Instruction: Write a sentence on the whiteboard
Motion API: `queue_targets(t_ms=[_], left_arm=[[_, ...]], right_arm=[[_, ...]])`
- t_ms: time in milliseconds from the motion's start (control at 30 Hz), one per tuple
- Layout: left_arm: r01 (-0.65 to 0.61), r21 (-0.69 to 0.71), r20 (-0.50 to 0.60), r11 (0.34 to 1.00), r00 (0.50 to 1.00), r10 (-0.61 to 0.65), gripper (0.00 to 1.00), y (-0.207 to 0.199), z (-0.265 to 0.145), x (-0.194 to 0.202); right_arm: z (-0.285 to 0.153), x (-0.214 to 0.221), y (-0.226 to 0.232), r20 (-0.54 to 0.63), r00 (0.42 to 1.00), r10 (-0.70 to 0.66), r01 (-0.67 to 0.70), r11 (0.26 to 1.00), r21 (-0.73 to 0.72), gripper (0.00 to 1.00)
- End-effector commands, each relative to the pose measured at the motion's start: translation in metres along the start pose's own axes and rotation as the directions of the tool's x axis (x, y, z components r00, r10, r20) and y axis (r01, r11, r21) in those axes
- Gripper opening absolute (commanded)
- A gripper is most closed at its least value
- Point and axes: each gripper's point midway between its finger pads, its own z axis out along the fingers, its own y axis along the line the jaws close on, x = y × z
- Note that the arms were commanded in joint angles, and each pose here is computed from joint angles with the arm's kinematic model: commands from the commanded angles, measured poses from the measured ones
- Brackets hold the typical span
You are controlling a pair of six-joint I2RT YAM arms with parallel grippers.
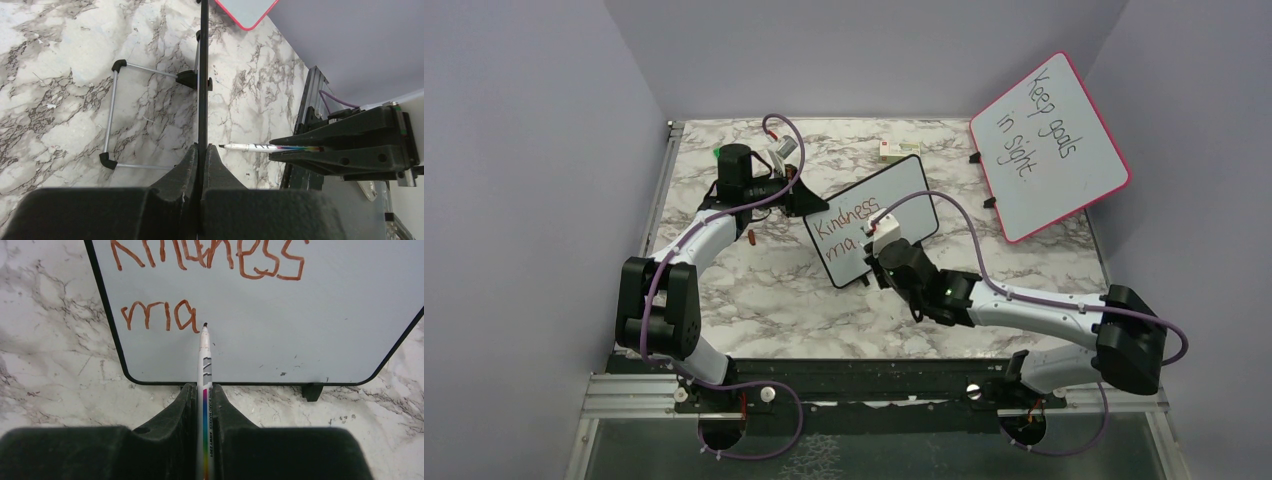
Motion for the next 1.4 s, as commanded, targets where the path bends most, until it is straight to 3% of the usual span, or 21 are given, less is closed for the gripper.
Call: queue_targets(t_ms=[0, 1367], left_arm=[[0.049, -0.037, -0.028, 0.998, 0.998, -0.050, 0.00, 0.006, -0.001, 0.011], [0.048, -0.037, -0.030, 0.998, 0.998, -0.049, 0.00, 0.005, -0.001, 0.011]], right_arm=[[-0.004, -0.019, -0.003, 0.068, 0.997, 0.029, -0.029, 1.000, -0.003, 0.01], [0.015, -0.013, 0.004, 0.050, 0.998, 0.034, -0.034, 0.999, -0.004, 0.01]])
